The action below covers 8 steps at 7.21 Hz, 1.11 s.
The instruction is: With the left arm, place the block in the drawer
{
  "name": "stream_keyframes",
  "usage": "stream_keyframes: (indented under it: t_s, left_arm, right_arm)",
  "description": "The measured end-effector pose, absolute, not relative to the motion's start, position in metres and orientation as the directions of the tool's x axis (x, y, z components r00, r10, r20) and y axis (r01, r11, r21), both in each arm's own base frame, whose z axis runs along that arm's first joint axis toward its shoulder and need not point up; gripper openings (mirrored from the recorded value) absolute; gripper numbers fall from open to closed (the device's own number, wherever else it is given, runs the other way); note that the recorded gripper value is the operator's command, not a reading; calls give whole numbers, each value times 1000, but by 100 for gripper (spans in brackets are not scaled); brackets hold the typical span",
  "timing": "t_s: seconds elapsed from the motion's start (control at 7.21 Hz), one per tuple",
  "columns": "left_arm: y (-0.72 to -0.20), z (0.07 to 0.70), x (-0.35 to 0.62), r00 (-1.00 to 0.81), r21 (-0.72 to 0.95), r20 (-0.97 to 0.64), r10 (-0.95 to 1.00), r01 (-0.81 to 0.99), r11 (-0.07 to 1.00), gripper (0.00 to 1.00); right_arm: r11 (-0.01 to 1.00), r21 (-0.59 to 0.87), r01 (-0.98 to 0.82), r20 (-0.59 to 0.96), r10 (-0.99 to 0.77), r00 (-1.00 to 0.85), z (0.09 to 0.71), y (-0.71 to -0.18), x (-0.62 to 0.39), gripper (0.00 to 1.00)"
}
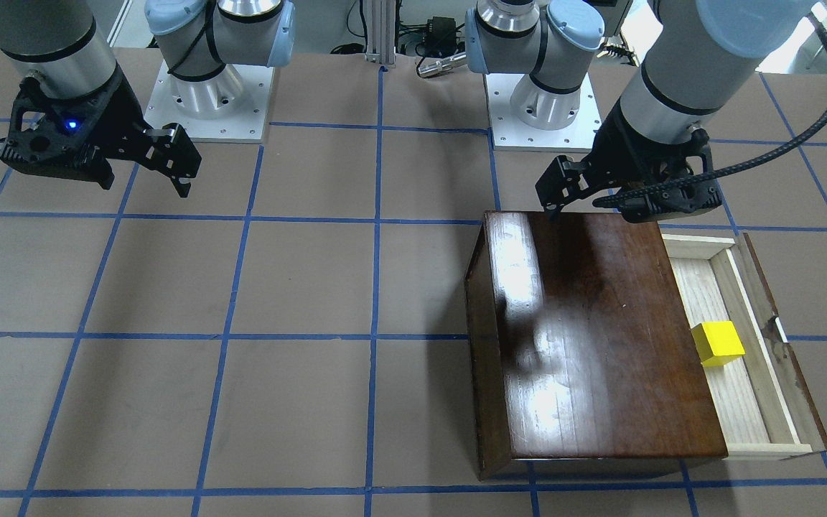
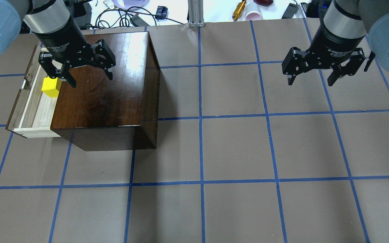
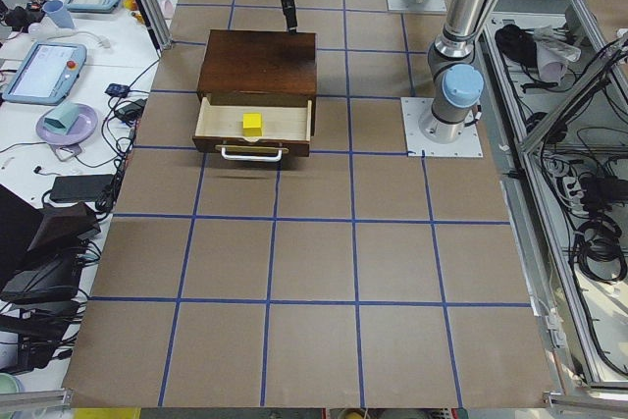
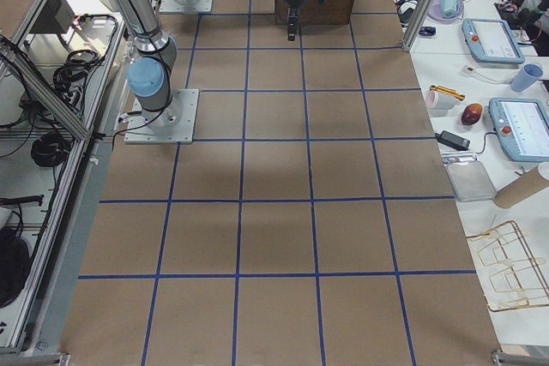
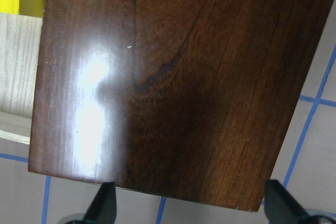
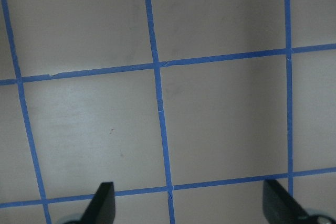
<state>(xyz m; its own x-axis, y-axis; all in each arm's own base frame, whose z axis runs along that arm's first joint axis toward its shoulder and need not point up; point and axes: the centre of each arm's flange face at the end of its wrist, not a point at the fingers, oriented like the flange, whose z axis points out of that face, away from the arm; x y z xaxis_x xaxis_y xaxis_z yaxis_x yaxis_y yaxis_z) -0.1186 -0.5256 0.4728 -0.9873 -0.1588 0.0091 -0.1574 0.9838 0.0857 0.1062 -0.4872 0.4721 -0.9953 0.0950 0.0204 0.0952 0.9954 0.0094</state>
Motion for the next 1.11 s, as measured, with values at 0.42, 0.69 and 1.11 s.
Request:
stream_keyframes:
  t_s: [0.42, 0.69, 1.11]
  left_arm:
    - [-519, 463, -115, -999, 64, -45, -28, -31, 997, 100]
    - [-513, 458, -115, -999, 73, -40, -7, -10, 997, 100]
    - [-511, 455, -114, -999, 74, 13, -33, -32, 997, 100]
  right_arm:
    - [995, 9, 95, 20, 95, -995, 472, -487, 106, 100]
    - [995, 9, 95, 20, 95, -995, 472, -487, 106, 100]
    - [995, 9, 95, 20, 95, -995, 472, -487, 106, 100]
